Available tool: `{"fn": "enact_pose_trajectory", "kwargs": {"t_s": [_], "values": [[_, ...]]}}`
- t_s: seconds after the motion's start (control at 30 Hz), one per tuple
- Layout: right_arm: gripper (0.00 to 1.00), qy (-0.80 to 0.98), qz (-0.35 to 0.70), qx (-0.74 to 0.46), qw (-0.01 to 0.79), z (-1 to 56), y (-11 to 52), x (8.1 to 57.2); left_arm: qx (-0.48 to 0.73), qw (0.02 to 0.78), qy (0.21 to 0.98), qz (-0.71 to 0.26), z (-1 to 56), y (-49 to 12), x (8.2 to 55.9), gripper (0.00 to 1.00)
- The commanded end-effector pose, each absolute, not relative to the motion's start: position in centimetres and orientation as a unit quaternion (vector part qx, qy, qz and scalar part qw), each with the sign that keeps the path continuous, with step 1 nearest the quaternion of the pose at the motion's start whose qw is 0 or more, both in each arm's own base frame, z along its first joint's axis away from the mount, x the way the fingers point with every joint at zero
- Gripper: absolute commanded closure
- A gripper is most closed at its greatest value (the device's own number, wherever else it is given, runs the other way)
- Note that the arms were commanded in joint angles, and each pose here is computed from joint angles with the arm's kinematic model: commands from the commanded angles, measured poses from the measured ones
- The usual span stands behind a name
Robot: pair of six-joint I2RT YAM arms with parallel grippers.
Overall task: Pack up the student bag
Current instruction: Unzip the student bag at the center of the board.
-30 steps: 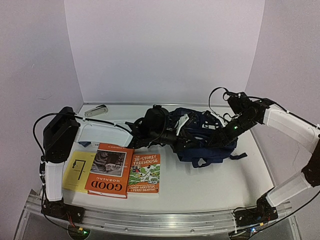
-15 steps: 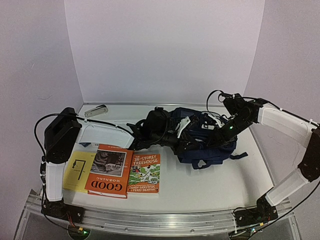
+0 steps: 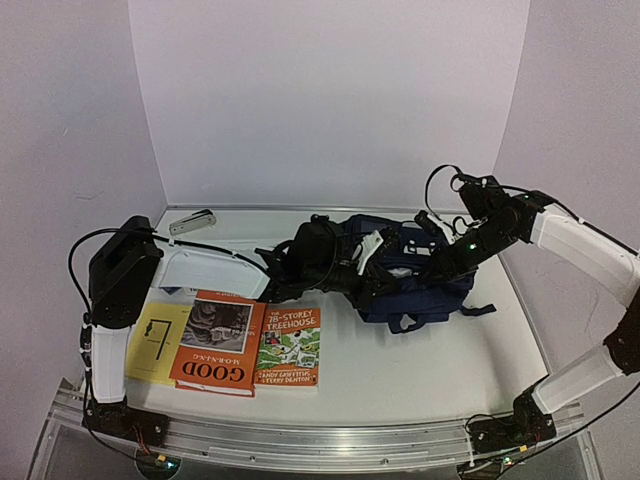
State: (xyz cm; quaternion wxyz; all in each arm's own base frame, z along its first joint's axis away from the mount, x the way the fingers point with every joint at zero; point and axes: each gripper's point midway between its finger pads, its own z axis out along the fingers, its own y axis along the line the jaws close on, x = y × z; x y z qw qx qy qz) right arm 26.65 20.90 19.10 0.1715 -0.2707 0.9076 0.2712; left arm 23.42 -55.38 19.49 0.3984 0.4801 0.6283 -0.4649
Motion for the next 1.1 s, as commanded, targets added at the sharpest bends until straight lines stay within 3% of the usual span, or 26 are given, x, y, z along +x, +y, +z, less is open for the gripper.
{"fn": "enact_pose_trajectory", "kwargs": {"t_s": [0.0,0.8,1.07], "values": [[1.0,0.889,0.253,-0.27,0.268,23.7,20.2,29.0,0.472,0.439,0.606,-0.467,22.1,-55.5,23.5,1.0],[1.0,0.939,0.082,-0.238,0.234,18.4,11.0,31.4,0.426,0.467,0.652,-0.419,21.4,-51.9,26.0,1.0],[1.0,0.901,0.373,-0.128,0.181,21.5,15.2,30.3,0.444,0.465,0.648,-0.409,19.7,-52.2,25.5,1.0]]}}
